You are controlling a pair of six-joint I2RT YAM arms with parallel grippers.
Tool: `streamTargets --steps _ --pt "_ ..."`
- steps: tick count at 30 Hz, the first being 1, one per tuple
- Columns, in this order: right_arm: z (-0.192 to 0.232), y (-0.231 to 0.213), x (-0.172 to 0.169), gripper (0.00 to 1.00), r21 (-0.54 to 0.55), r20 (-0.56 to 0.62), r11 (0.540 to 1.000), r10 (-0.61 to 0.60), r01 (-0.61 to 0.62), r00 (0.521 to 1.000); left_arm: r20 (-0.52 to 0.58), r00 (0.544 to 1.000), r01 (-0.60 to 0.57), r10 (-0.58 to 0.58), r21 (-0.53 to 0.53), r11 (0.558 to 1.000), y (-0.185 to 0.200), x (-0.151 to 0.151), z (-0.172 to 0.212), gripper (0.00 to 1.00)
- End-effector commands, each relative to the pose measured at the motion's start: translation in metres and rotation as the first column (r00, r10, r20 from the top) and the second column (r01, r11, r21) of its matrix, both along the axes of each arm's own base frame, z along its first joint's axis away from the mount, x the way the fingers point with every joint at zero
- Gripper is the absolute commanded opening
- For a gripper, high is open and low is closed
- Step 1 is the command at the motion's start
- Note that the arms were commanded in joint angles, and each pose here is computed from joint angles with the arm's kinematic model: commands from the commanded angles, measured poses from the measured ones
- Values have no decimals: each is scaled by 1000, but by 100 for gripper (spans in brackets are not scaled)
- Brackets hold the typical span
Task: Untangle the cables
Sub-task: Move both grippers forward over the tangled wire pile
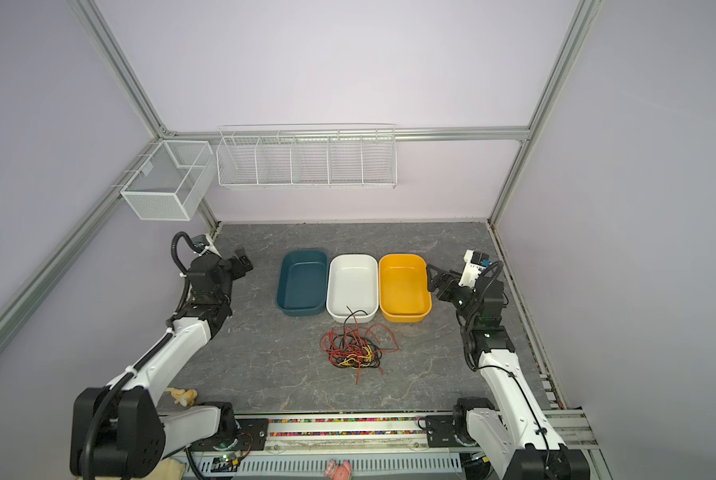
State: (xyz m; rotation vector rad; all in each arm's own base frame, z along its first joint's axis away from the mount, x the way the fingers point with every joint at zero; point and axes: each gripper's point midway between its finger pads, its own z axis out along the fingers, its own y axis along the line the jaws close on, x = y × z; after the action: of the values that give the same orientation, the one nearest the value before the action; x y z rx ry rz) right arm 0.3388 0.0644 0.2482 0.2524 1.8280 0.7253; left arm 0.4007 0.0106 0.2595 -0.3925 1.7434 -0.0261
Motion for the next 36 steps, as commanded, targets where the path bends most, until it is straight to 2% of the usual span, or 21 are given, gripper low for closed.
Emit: streamTargets --steps 1,4,7,9,14,18,22,27,29,33,36 --pt "-8 16 -9 89 153 -172 988 51 -25 984 -57 998 12 -25 -215 977 -9 -25 2 99" --pt "-12 42 -9 88 179 -193 973 181 -147 964 -12 992 115 -122 -264 958 -26 -45 26 99" --pt "-32 64 -13 88 128 -284 969 241 -213 928 23 969 241 -244 -280 929 -46 -61 36 99" --pt "-46 77 -20 88 73 -346 963 267 -258 900 -2 953 289 -304 -305 908 -56 -70 31 99" --pt "-69 117 -56 92 -63 -450 909 343 -412 824 -135 928 276 -347 -373 886 -73 -93 -7 99" --pt "-82 134 -82 100 -79 -495 865 398 -496 773 -209 903 286 -375 -360 888 -96 -113 -34 99" --pt "-87 146 -109 92 -71 -485 833 452 -549 749 -276 872 294 -405 -366 883 -115 -134 -60 99" --pt "-89 162 -136 81 -95 -472 794 495 -600 730 -288 847 308 -446 -419 854 -129 -157 -71 99" --pt "-93 170 -146 80 -116 -476 772 510 -626 717 -292 832 320 -471 -440 839 -136 -164 -76 99" --pt "-100 183 -157 75 -161 -508 729 517 -665 689 -306 802 342 -513 -469 814 -152 -174 -90 99" --pt "-104 186 -158 71 -213 -519 711 498 -670 694 -328 781 352 -531 -471 809 -164 -180 -101 99"
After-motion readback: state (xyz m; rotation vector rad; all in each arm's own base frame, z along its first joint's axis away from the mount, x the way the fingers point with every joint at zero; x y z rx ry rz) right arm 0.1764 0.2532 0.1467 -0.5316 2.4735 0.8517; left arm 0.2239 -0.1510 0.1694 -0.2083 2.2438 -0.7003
